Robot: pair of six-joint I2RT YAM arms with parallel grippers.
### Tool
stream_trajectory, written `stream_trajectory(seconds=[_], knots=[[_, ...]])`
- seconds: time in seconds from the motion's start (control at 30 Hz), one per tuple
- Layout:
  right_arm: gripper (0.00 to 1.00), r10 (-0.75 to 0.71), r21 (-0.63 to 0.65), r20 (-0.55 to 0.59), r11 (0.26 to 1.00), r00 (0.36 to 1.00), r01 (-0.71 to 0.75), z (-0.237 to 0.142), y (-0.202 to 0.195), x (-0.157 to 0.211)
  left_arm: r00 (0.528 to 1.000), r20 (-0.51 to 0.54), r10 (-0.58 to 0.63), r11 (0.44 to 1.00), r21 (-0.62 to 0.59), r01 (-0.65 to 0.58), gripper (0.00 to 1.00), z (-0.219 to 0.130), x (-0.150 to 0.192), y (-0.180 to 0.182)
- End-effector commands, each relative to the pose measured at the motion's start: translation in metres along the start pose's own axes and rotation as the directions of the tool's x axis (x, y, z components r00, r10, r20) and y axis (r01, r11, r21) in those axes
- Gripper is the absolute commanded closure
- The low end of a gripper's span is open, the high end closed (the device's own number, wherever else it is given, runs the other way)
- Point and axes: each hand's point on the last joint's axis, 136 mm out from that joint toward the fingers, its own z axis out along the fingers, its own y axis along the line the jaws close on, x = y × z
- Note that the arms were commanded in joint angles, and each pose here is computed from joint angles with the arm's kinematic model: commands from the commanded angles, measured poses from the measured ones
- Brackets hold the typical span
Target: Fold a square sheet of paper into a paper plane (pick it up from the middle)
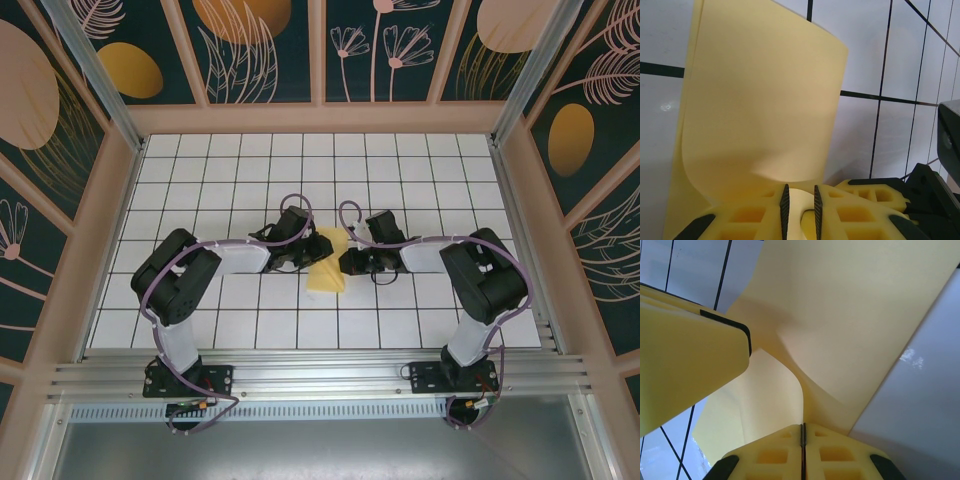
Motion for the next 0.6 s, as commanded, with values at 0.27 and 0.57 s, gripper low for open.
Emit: stream_trajectory(seconds=[0.27, 0.57], knots=[[0.84, 0.021, 0.041, -0.051, 0.999, 0.998, -0.019, 0.009, -0.011, 0.016, 1.0, -0.022, -0.02, 0.996, -0.083, 0.018, 0.78, 0.006, 0.016, 0.038], [0.7, 0.028, 0.069, 0.033, 0.997, 0.999, -0.031, -0.015, 0.002, -0.009, 0.999, -0.032, -0.015, 0.994, -0.105, 0.012, 0.78, 0.007, 0.02, 0.047]])
